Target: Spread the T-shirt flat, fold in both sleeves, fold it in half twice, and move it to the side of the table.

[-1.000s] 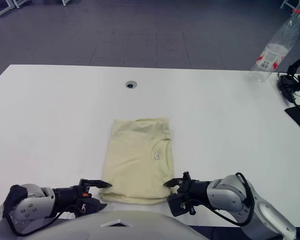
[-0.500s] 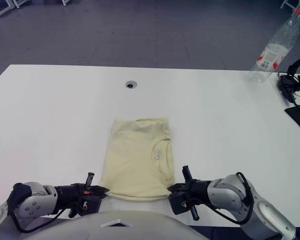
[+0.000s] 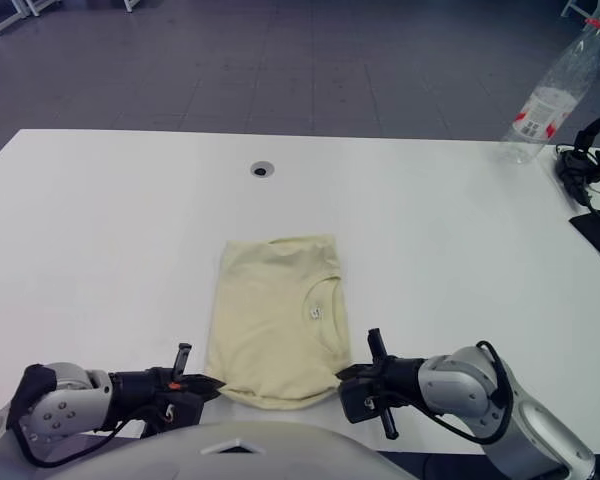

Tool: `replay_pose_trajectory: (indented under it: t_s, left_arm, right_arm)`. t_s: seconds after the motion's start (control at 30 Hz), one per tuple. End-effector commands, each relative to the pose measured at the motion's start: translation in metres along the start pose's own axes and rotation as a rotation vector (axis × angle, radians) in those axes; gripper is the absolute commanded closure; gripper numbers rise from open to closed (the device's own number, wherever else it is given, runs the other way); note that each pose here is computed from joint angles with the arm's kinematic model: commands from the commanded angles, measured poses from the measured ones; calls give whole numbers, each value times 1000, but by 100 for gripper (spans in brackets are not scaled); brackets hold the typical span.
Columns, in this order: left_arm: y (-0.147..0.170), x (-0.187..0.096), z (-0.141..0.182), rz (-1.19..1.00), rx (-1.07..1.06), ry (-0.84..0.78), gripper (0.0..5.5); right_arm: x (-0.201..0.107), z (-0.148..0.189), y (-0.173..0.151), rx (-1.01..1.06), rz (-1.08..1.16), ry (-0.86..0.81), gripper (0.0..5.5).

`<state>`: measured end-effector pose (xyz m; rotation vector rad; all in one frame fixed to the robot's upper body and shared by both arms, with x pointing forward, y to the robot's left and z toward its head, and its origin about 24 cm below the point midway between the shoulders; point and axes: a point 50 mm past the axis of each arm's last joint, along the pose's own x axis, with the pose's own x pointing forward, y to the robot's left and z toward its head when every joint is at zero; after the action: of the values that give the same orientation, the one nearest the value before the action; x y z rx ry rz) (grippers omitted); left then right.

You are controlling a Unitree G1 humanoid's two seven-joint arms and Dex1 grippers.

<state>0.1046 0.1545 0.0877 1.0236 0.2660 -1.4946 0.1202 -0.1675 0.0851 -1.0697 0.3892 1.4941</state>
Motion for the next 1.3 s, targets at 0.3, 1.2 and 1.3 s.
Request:
replay_pose_trajectory:
  t_s: [0.3, 1.2, 1.3]
  left_arm:
    - [15, -40, 23, -53, -43, -131, 549]
    - [126, -8, -47, 9, -428, -319, 549]
    - [135, -4, -51, 52, -451, -322, 549]
  right_arm:
    - [-62, 8, -8, 149, 229, -131, 542]
    - [-50, -65, -112, 552, 155, -117, 542]
    - [-49, -68, -122, 564, 139, -119, 542]
